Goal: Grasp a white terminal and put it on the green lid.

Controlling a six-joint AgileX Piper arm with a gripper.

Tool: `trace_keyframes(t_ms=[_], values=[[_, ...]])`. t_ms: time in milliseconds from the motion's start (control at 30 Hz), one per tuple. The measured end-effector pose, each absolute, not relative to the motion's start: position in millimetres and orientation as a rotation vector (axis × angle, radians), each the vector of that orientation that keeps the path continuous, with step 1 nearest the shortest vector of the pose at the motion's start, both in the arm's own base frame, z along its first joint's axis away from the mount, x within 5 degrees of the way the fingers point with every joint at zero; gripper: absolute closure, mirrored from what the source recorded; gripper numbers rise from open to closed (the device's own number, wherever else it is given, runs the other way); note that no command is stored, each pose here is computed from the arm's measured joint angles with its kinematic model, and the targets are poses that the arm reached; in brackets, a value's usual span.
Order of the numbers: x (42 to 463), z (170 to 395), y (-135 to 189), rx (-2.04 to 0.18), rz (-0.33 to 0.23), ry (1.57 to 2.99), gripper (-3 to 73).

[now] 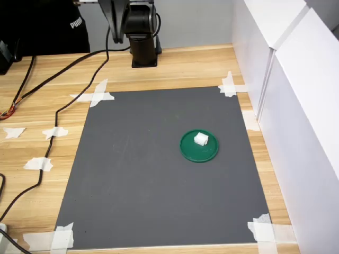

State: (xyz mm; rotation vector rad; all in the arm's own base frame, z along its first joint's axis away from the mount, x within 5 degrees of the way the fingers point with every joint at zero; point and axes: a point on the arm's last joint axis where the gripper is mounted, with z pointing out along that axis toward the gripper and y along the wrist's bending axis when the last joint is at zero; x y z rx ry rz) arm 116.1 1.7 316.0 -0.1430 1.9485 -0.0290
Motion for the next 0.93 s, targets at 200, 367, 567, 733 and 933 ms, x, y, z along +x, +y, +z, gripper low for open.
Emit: trace_keyframes(t_ms=[200, 367, 567, 733, 933], values=[[85.1, 283.0, 9.7, -0.150, 0.048, 1.919, 71.1], [73.5, 259.9, 14.7, -0.191, 0.107, 1.924, 71.1], [62.8, 241.0, 15.5, -0.160, 0.148, 1.887, 71.1], [58.6, 238.3, 15.9, -0.126, 0.181, 1.829, 71.1], [59.2, 236.1, 15.1, -0.118, 0.174, 1.813, 71.1]])
